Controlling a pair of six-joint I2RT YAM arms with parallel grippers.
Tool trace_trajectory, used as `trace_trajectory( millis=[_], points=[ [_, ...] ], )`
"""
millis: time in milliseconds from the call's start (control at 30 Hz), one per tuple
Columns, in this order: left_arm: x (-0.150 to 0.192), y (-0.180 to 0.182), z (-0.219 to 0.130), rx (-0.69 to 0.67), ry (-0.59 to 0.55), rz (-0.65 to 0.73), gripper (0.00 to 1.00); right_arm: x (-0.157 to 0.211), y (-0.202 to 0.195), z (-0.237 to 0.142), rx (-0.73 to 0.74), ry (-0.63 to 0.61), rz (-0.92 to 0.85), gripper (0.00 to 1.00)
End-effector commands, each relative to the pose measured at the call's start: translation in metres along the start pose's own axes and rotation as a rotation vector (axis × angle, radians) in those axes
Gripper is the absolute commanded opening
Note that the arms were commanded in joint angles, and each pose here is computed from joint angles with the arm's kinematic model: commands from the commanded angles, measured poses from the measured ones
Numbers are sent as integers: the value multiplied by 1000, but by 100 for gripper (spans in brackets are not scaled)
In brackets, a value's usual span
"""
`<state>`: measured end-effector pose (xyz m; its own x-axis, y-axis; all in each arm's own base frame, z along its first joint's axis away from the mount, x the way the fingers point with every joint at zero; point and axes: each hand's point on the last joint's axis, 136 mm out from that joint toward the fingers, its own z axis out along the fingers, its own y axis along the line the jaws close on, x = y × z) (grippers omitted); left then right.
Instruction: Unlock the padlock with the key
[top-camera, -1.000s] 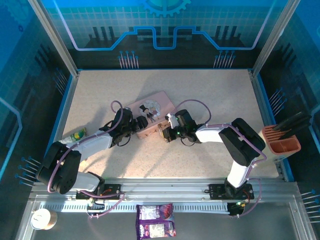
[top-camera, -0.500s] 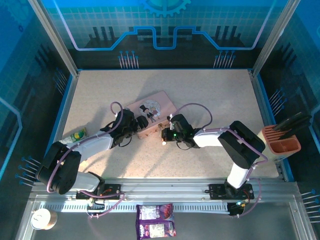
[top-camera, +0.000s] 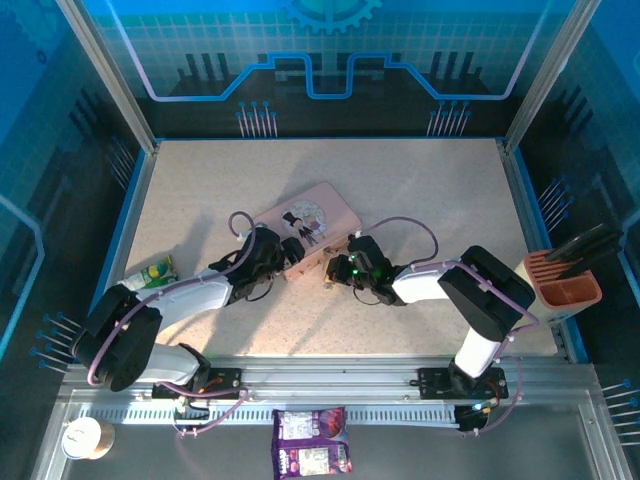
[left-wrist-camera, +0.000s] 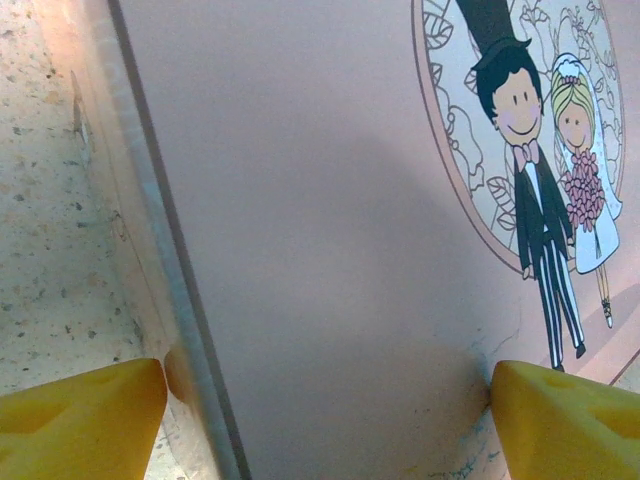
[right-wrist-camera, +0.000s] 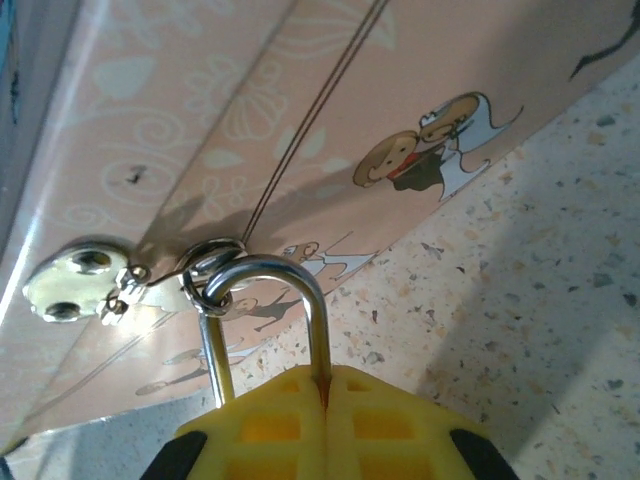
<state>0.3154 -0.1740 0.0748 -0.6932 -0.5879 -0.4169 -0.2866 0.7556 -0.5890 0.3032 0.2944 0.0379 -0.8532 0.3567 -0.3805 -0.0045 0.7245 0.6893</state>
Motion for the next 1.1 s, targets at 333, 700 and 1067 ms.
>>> trace_trajectory(
  millis=[333,700,1067],
  points=[
    [14,13,0,-42,15,-5,85,-15,-4,-2,-41,-121,283,0],
    [14,16,0,-57,10,-4,85,-30,-4,-7,-45,-185,330,0],
    [14,19,1,-71,7,-8,86,-44,-4,-13,-63,-222,360,0]
  ],
)
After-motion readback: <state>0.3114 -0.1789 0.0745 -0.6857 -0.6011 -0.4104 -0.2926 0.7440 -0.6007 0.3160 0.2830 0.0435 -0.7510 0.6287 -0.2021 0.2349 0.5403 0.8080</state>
